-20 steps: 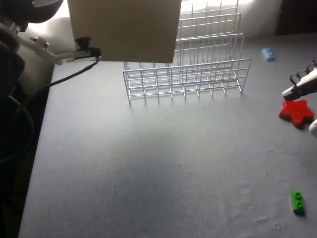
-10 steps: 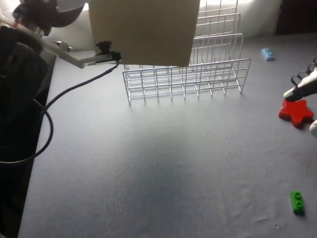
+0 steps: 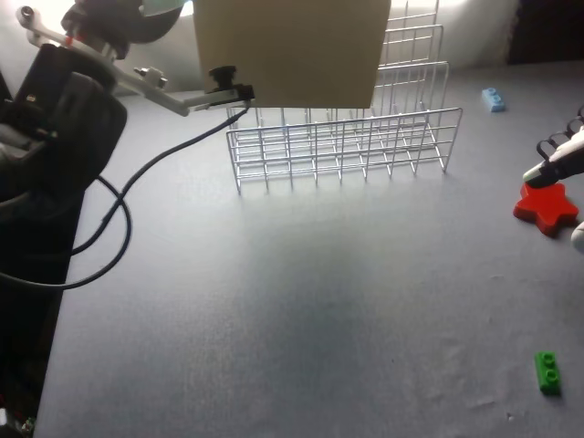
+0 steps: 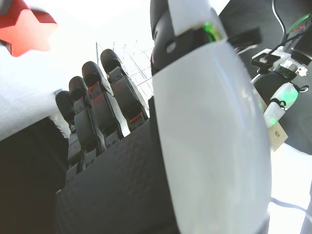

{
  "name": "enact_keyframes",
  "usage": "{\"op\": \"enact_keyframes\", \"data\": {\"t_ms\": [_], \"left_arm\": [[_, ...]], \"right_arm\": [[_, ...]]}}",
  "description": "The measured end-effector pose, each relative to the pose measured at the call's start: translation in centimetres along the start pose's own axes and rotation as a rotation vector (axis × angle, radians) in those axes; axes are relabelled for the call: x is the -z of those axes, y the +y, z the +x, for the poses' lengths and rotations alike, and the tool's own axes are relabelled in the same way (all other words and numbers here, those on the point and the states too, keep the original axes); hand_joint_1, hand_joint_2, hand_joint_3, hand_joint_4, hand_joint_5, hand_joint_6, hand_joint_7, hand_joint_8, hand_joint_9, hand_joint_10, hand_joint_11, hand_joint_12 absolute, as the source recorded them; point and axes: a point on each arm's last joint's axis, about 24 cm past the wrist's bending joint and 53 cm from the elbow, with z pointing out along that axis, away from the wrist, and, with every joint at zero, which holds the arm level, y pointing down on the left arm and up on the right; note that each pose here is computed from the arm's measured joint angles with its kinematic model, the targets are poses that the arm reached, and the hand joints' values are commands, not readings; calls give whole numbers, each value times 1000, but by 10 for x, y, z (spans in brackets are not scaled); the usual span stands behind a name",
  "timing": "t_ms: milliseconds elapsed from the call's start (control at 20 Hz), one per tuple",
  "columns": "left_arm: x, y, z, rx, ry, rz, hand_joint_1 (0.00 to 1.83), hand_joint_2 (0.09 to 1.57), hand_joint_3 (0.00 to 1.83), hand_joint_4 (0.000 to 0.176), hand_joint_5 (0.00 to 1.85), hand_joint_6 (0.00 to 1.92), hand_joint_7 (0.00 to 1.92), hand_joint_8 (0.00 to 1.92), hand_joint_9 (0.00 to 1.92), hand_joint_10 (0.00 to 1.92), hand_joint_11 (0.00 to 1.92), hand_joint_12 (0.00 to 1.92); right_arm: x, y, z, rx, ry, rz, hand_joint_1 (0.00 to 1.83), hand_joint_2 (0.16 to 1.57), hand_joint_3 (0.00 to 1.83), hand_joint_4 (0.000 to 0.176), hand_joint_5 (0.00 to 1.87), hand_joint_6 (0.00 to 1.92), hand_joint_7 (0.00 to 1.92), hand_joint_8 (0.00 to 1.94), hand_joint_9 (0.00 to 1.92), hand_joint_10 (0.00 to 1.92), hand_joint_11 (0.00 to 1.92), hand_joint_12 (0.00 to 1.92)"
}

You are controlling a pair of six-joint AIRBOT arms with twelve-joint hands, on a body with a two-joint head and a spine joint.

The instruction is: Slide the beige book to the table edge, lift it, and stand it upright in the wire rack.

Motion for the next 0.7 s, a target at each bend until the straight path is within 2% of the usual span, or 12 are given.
{"op": "enact_keyframes", "data": {"t_ms": [300, 450, 500, 600, 700], "left_arm": [[-6, 13, 3, 18, 3, 2, 1480, 1204, 1, 0, 710, 1314, 629, 1305, 751, 1305, 704, 1590], [-8, 15, 5, 38, 5, 22, 1479, 1207, 0, 0, 701, 1325, 623, 1323, 748, 1315, 694, 1593], [-9, 18, 6, 38, 7, 20, 1481, 1200, 0, 0, 716, 1310, 654, 1287, 769, 1284, 687, 1593], [-10, 21, 4, 51, -5, 31, 1482, 1188, 0, 0, 738, 1290, 677, 1245, 777, 1260, 721, 1558], [-10, 22, 1, 59, -15, 42, 1482, 1198, 1, 0, 722, 1319, 662, 1274, 784, 1285, 661, 1587]], "right_arm": [[0, 0, 1, 1, 3, 0, 280, 1061, 0, 0, 269, 3, 264, 0, 266, 0, 0, 791], [0, 0, 1, 0, 2, -1, 270, 1063, 0, 0, 276, 3, 269, 2, 265, 0, 0, 784], [0, 0, 0, 1, 2, 0, 269, 1065, 0, 0, 264, 0, 265, 0, 265, 0, 0, 784], [0, 0, 1, 1, 2, -1, 286, 1065, 0, 0, 261, 1, 264, 2, 263, 1, 0, 769], [0, 0, 0, 4, 2, 0, 250, 1063, 0, 0, 266, 3, 267, 3, 266, 2, 0, 773]]}}
